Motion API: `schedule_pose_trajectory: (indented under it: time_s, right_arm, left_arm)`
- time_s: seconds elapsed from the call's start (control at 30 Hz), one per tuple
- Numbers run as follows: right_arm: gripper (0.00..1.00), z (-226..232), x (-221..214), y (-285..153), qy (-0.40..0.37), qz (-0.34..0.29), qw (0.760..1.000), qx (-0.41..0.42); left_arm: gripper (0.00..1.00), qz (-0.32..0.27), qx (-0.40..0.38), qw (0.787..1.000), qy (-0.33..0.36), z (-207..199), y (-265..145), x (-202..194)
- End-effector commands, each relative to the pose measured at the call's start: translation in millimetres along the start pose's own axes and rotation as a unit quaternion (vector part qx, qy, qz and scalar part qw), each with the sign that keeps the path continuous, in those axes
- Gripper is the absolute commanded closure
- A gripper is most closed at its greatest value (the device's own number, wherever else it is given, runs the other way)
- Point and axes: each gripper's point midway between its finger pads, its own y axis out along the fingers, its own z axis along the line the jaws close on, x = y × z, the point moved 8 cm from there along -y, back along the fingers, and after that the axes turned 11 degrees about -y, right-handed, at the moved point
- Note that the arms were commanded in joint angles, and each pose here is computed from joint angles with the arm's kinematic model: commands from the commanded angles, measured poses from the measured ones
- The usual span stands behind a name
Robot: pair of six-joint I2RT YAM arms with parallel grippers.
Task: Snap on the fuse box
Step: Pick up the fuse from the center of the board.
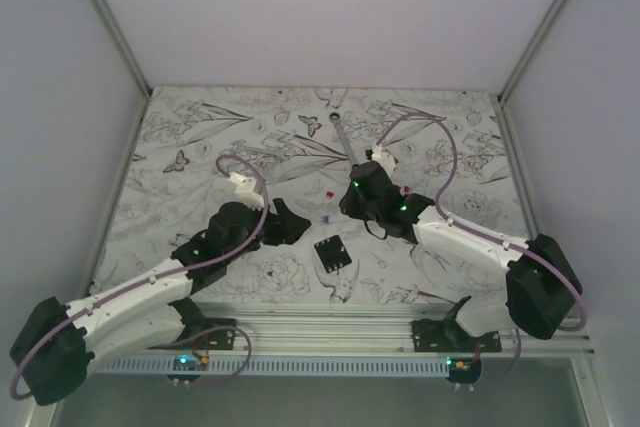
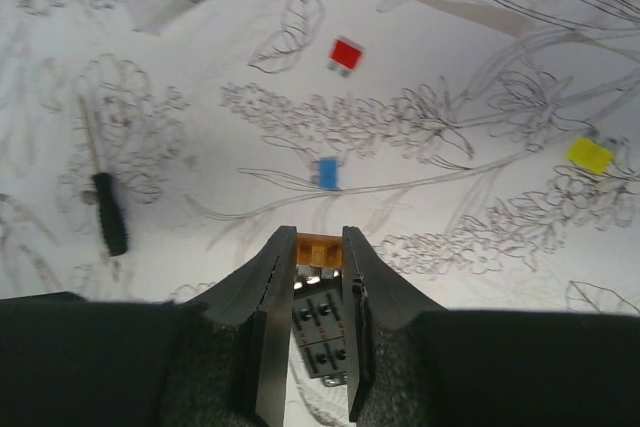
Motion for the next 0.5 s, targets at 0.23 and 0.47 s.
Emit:
schedule_pose_trajectory:
  time_s: [0.23,0.47]
  right_arm:
    - [0.74,35.3,34.2,-30.1,0.074,-0.081,0.987,0.114]
    - [0.74,41.1,37.3,-37.2,0.087,-0.092,0.981,0.146]
  left_arm:
    - [0.47,-0.078,-0.060,0.993,0.071,-48.7,33.5,16.8]
    - [0.59,-0.078,-0.074,0.991,0.079,-64.0,53.2,19.3]
